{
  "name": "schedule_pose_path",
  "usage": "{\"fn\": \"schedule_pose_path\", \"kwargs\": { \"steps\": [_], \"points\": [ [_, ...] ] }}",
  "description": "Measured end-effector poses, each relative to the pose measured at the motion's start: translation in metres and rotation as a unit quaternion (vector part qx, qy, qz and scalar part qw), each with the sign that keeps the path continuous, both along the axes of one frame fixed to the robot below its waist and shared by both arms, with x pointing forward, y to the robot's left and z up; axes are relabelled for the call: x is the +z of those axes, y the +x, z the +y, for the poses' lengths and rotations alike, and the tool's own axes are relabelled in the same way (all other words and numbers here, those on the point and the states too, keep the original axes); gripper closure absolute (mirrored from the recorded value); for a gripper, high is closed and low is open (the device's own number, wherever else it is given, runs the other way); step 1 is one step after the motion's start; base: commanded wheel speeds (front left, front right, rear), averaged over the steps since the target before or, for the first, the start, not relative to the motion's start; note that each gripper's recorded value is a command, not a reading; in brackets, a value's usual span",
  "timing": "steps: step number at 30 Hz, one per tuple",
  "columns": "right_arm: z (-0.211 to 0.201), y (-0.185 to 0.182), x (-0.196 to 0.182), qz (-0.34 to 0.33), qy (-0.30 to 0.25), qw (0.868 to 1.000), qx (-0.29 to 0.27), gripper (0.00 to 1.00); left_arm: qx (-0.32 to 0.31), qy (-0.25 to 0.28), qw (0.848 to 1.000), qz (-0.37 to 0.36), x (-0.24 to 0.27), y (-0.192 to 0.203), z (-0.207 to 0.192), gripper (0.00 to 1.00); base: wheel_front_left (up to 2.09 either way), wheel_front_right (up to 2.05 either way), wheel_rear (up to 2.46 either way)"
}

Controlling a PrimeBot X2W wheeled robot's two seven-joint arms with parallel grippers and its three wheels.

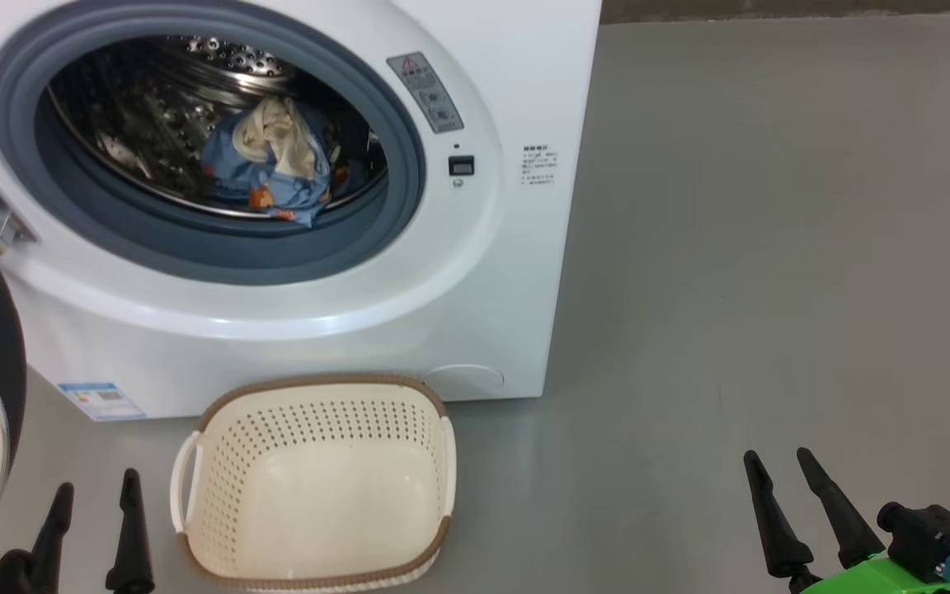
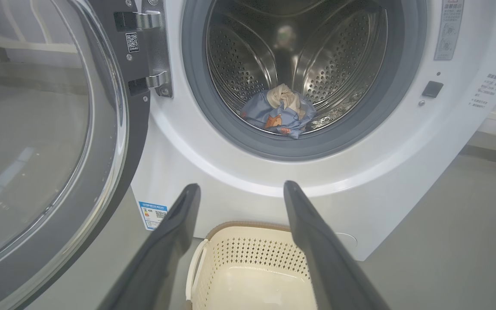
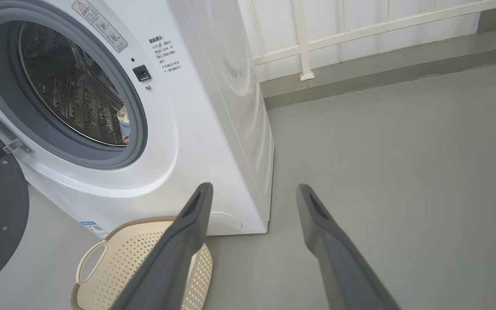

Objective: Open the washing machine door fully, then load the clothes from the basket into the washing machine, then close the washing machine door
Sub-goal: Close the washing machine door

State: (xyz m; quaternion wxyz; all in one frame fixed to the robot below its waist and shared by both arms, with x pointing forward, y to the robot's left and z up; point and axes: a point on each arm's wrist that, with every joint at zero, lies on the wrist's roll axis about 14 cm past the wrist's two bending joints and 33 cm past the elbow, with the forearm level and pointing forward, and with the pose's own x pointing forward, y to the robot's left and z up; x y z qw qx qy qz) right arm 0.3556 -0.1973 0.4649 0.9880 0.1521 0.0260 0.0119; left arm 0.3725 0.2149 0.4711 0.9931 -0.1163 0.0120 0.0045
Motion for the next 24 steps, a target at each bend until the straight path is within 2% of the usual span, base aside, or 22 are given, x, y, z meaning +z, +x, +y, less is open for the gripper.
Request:
{"fn": "schedule_pose_path", "kwargs": {
  "steps": [11,24],
  "points": [
    [0.0009,0.0017,-0.0008,0.001,0.000,1.000,0.002,0.00,0.000,-0.004,1.000,-0.004,0.0024,0.0000,0.0001,0.00,-1.32,1.32,0.00],
    [0.0080,0.0055,0.0047,-0.008,-0.002,1.000,0.015,0.00,0.009,-0.005,1.000,-0.014,0.0093,-0.0069,0.0048,0.00,-0.11,0.11,0.00]
  ]
}}
